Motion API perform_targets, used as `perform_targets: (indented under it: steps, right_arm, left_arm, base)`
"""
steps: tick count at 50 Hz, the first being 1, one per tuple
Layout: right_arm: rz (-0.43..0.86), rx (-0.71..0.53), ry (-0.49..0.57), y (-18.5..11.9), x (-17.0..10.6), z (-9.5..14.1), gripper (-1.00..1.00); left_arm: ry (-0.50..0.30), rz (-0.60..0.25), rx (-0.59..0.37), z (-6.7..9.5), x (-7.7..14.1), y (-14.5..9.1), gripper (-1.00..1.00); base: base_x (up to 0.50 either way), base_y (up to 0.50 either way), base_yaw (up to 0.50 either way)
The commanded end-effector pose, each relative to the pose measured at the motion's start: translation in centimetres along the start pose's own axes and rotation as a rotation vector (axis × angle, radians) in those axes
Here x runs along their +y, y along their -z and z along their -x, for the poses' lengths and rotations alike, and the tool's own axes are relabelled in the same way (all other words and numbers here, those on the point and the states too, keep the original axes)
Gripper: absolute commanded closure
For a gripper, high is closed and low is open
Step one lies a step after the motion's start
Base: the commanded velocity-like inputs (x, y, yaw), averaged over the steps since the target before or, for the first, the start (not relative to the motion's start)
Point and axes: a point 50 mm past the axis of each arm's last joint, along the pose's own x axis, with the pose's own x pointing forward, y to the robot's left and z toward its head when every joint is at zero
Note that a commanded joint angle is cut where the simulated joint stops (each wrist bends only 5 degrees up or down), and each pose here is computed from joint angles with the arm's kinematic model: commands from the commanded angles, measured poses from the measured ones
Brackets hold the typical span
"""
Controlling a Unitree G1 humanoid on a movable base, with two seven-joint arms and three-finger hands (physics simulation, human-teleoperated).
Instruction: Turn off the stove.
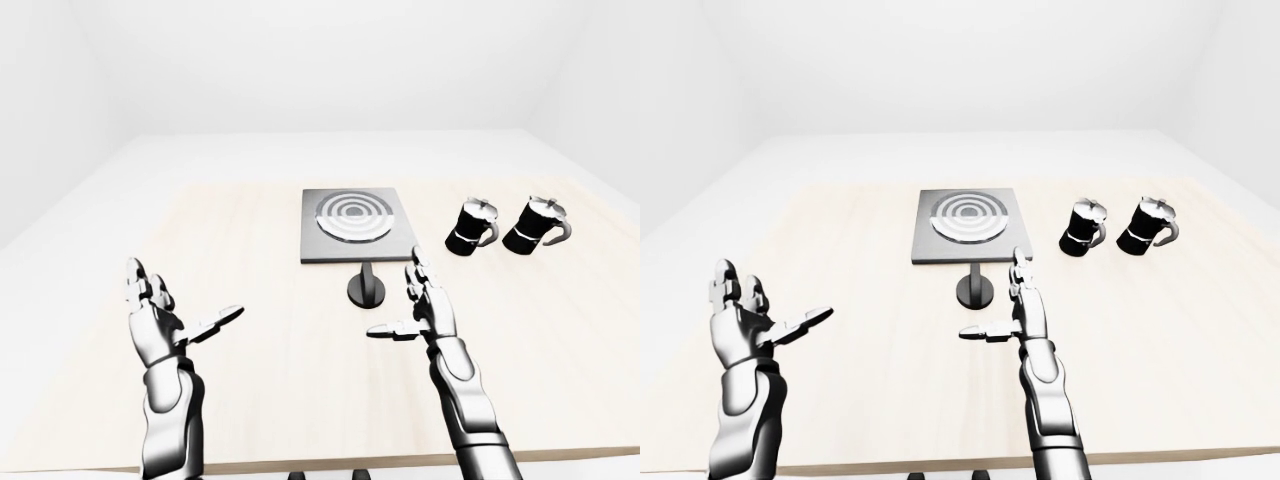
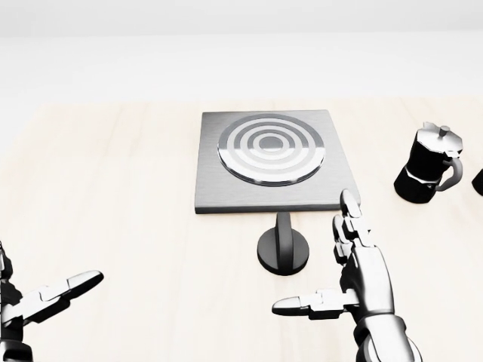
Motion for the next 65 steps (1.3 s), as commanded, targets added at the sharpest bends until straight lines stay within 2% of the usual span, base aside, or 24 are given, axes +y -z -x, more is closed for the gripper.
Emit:
perform_targets:
  steps: [1, 5, 11, 13, 15, 22, 26, 28, 31, 33, 59, 65]
  right_arm:
    - [0.012, -0.003, -0.003, -0.1, 0.1, 0.0, -1.0]
    - [0.016, -0.005, -0.005, 0.0, 0.1, 0.0, -1.0]
    - [0.03, -0.002, -0.014, -0.1, 0.2, 0.0, -1.0]
    - [0.032, -0.006, -0.016, -0.1, 0.3, 0.0, -1.0]
    - [0.032, -0.006, -0.016, -0.1, 0.2, 0.0, -1.0]
    - [0.036, -0.003, -0.021, 0.0, 0.3, 0.0, -1.0]
    - [0.037, -0.002, -0.022, 0.0, 0.3, 0.0, -1.0]
    - [0.038, 0.0, -0.019, 0.0, 0.3, 0.0, -1.0]
    - [0.039, 0.002, -0.017, 0.1, 0.2, 0.0, -1.0]
    - [0.036, 0.007, -0.015, 0.0, 0.2, 0.0, -1.0]
    - [0.036, 0.007, -0.015, 0.0, 0.2, 0.0, -1.0]
    - [0.038, 0.001, -0.023, -0.2, 0.3, -0.1, -1.0]
  left_arm:
    - [-0.354, -0.037, 0.002, -0.8, 4.6, 0.1, -1.0]
    - [-0.446, -0.048, 0.003, -0.7, 6.2, 0.0, -1.0]
    - [-0.507, -0.033, -0.001, -0.4, 8.5, -0.4, -1.0]
    - [-0.554, -0.06, 0.007, 0.2, 9.8, -0.2, -1.0]
    - [-0.559, -0.061, 0.009, 0.4, 10.1, -0.2, -1.0]
    - [-0.562, -0.08, 0.116, 1.2, 12.7, 1.8, -1.0]
    - [-0.552, -0.125, 0.183, 0.8, 12.4, 3.4, -1.0]
    - [-0.516, -0.138, 0.197, 0.7, 11.9, 3.7, -1.0]
    - [-0.536, -0.139, 0.206, 0.0, 11.2, 4.1, -1.0]
    - [-0.501, -0.131, 0.169, -0.6, 10.5, 3.3, -1.0]
    - [-0.501, -0.131, 0.169, -0.6, 10.5, 3.3, -1.0]
    - [-0.478, -0.076, 0.164, -0.4, 10.8, 3.0, -1.0]
  base:
    - [0.0, 0.0, 0.0]
    - [0.0, 0.0, 0.0]
    - [0.0, 0.0, 0.0]
    - [0.0, 0.0, 0.0]
    - [0.0, 0.0, 0.0]
    - [0.0, 0.0, 0.0]
    - [0.0, 0.0, 0.0]
    - [0.0, 0.0, 0.0]
    - [0.0, 0.0, 0.0]
    - [0.0, 0.0, 0.0]
    - [0.0, 0.0, 0.0]
    - [0.0, 0.0, 0.0]
